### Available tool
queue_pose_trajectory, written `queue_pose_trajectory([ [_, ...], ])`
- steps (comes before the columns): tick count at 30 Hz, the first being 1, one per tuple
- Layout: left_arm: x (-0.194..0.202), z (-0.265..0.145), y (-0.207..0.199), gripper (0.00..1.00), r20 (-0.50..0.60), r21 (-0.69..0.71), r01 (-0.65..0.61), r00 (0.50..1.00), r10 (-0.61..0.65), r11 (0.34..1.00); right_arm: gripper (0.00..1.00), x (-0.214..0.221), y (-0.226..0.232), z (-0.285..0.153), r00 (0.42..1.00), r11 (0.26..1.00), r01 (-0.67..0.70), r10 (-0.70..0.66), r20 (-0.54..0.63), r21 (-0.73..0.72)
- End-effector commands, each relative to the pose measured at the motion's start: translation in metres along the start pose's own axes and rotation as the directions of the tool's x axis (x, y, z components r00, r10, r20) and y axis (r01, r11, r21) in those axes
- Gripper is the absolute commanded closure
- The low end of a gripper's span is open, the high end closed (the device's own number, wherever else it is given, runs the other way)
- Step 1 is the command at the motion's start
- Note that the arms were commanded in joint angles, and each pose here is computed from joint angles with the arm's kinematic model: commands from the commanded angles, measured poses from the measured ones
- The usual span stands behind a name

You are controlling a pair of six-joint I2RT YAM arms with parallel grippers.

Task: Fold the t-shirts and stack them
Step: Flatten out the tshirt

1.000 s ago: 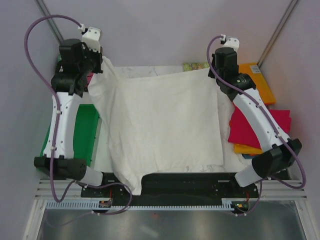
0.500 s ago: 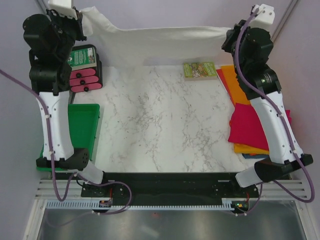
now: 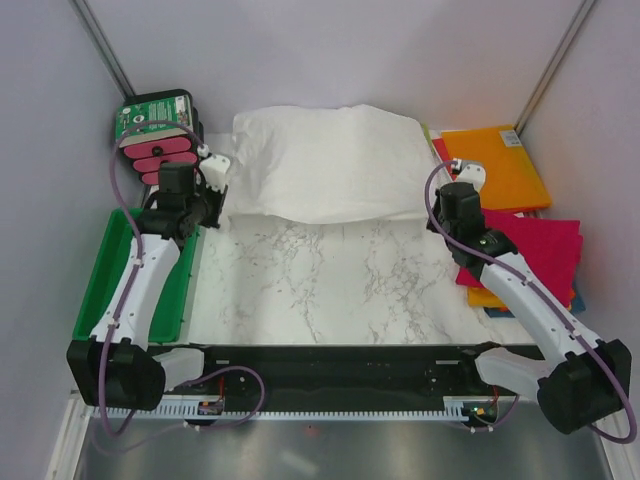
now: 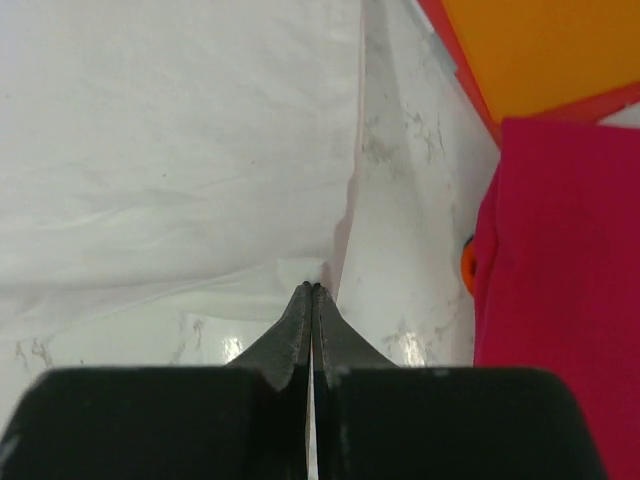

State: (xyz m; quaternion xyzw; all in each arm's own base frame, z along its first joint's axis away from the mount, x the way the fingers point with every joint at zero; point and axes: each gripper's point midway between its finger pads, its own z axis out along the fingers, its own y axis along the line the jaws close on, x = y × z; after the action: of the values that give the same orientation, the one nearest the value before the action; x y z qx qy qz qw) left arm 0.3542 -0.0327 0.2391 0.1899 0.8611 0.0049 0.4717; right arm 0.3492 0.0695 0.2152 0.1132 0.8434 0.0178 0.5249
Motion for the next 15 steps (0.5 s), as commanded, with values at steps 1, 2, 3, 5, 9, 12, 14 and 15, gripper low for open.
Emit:
queue_pose_trajectory([
  [1,0.044,-0.023,-0.024,0.98,-0.082,0.106,-0.081,0.993,0.09,0.991,1.0,0.006,0.002,-0.027,0.991,0.989,-0.13,0.132,0.031,-0.069],
  [2,0.056,-0.026,-0.029,0.98,-0.102,0.118,-0.078,0.991,0.09,0.99,1.0,0.013,0.001,-0.03,0.99,0.988,-0.138,0.139,0.02,-0.07],
  [3,0.061,-0.031,-0.035,0.98,-0.106,0.145,-0.079,0.99,0.095,0.986,1.0,0.021,0.0,-0.033,0.989,0.986,-0.151,0.151,0.001,-0.068],
  [5,0.075,-0.047,-0.044,0.98,-0.131,0.184,-0.086,0.985,0.111,0.979,1.0,0.033,-0.001,-0.041,0.986,0.983,-0.164,0.163,-0.019,-0.087],
  [9,0.096,-0.07,-0.068,0.98,-0.176,0.305,-0.09,0.973,0.149,0.948,1.0,0.059,-0.007,-0.052,0.984,0.982,-0.169,0.162,-0.08,-0.086],
  [12,0.112,-0.082,-0.073,0.98,-0.207,0.328,-0.105,0.962,0.18,0.939,1.0,0.074,-0.012,-0.056,0.981,0.983,-0.169,0.16,-0.11,-0.077],
  [14,0.12,-0.087,-0.074,0.98,-0.21,0.326,-0.111,0.96,0.186,0.939,1.0,0.086,-0.015,-0.058,0.979,0.983,-0.167,0.157,-0.131,-0.071],
  [15,0.123,-0.089,-0.075,0.98,-0.213,0.327,-0.113,0.959,0.189,0.938,1.0,0.088,-0.017,-0.059,0.978,0.982,-0.174,0.164,-0.13,-0.073],
])
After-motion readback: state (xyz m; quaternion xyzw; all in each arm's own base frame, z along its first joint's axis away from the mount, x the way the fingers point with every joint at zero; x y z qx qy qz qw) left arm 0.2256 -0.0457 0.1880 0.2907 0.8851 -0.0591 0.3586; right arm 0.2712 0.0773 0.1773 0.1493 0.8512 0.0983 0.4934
